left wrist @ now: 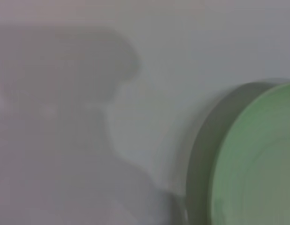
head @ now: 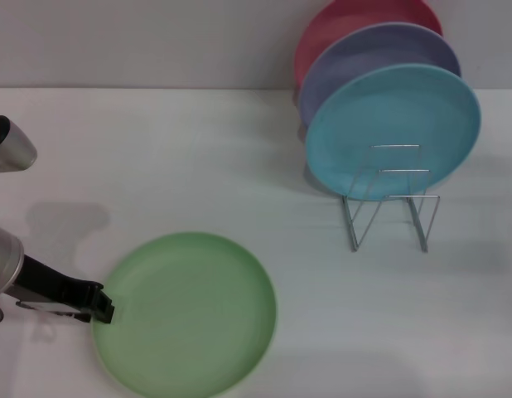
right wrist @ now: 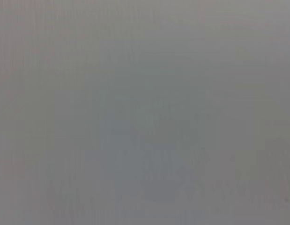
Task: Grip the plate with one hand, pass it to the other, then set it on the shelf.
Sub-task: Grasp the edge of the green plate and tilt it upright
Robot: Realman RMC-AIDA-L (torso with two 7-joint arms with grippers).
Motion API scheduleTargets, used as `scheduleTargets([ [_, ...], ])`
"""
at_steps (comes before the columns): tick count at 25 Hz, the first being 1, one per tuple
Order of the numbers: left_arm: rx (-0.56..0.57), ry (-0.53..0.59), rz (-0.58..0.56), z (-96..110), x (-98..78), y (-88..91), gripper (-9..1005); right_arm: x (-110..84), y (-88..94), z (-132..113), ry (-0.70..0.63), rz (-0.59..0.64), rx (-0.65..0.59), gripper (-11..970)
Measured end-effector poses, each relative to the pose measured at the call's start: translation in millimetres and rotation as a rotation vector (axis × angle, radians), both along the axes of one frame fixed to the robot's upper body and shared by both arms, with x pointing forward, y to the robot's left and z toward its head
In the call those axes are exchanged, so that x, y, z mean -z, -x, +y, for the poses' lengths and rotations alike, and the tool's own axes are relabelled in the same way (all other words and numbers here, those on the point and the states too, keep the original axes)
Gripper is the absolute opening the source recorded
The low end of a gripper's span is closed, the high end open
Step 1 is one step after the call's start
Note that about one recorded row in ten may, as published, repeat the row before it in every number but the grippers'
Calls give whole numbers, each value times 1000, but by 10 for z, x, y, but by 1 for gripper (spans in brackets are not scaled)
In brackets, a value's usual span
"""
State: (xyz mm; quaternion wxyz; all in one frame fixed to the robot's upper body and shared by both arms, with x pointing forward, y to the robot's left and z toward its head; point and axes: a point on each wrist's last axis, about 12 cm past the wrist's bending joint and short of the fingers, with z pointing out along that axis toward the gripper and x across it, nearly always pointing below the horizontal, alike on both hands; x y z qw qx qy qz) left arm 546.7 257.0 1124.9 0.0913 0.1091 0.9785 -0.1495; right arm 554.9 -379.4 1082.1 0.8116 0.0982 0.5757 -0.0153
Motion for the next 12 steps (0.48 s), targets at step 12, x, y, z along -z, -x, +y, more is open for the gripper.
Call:
scheduleTargets([
  [12,1,-1,10,3,6,12,139,-7,-3,-6,2,-2,-1,726],
])
